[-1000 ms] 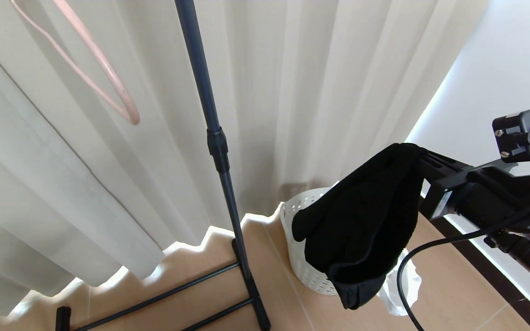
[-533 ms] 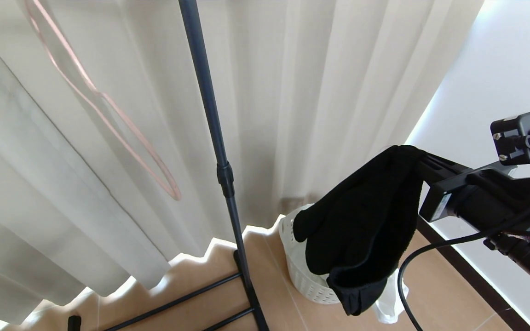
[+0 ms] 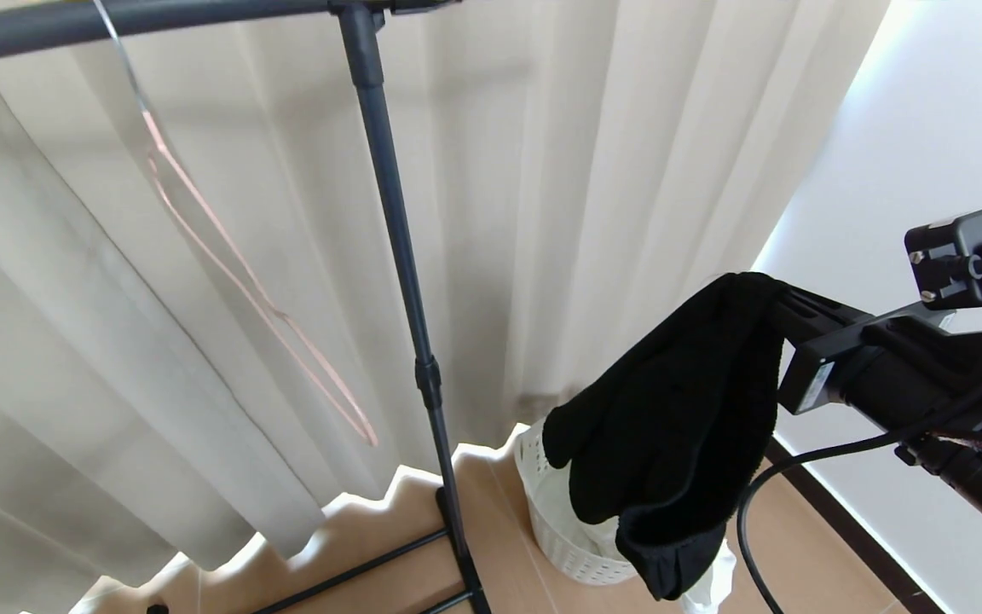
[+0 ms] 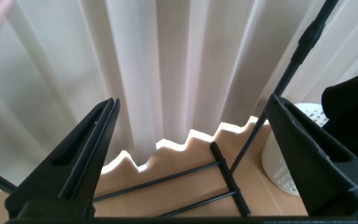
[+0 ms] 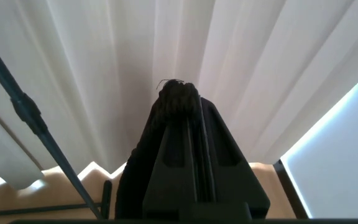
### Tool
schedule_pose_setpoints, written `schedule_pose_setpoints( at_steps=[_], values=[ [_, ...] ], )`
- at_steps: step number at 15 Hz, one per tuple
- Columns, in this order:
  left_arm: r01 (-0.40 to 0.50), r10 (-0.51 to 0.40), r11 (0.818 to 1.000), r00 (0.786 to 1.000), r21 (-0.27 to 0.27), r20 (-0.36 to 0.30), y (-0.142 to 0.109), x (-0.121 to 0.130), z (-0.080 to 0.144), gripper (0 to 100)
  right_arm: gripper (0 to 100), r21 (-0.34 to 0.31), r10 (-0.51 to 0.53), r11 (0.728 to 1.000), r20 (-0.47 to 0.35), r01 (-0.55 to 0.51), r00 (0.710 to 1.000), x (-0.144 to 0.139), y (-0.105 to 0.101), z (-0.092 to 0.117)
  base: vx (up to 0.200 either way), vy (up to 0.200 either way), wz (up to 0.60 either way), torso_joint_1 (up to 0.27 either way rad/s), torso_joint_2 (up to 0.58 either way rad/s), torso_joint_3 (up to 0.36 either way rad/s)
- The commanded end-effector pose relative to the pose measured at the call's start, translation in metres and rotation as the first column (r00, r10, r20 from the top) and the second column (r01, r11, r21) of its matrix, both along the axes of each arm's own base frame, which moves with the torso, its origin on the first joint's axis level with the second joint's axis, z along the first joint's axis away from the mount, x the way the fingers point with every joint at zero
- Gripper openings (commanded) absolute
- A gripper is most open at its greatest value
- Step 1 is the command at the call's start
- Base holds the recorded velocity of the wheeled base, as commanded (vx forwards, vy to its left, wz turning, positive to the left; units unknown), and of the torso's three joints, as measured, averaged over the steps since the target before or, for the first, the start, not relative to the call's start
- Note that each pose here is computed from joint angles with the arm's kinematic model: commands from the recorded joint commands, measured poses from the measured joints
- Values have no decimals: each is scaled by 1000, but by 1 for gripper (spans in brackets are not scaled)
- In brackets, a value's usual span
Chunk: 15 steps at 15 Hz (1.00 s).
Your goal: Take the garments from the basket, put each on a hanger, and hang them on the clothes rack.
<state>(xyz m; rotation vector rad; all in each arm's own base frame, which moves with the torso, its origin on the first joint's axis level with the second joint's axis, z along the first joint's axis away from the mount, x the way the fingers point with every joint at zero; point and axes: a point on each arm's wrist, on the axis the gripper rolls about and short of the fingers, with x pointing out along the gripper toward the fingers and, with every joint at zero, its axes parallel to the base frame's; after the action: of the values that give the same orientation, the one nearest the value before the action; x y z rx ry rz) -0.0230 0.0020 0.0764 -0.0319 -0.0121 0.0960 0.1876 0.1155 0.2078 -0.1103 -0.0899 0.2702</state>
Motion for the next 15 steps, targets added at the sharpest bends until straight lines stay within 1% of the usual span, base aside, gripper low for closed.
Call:
schedule_pose_setpoints(
  at_steps=[1, 5, 8, 10, 15],
  values=[
    [0, 0, 1000, 1000, -1, -1, 0, 0, 0, 100, 0, -1, 0, 1000, 0, 0, 1000, 0, 0, 0, 0, 0, 0, 222, -544, -139],
    [0, 0, 1000, 1000, -2, -1, 0, 0, 0, 100, 0, -1, 0, 1000, 1, 0, 1000, 0, 0, 0, 0, 0, 0, 245, -577, -119],
    [0, 0, 1000, 1000, -2, -1, 0, 0, 0, 100, 0, -3, -1, 1000, -3, 1, 1000, 0, 0, -1, 0, 0, 0, 259, -595, -230],
    [-2, 2, 1000, 1000, -2, -1, 0, 0, 0, 100, 0, -6, -1, 1000, -7, 1, 1000, 0, 0, -2, 0, 0, 0, 205, -447, -173],
    [-2, 2, 1000, 1000, -2, -1, 0, 0, 0, 100, 0, -18, -7, 1000, -9, 7, 1000, 0, -1, -4, 0, 0, 0, 175, -380, -71]
  ],
)
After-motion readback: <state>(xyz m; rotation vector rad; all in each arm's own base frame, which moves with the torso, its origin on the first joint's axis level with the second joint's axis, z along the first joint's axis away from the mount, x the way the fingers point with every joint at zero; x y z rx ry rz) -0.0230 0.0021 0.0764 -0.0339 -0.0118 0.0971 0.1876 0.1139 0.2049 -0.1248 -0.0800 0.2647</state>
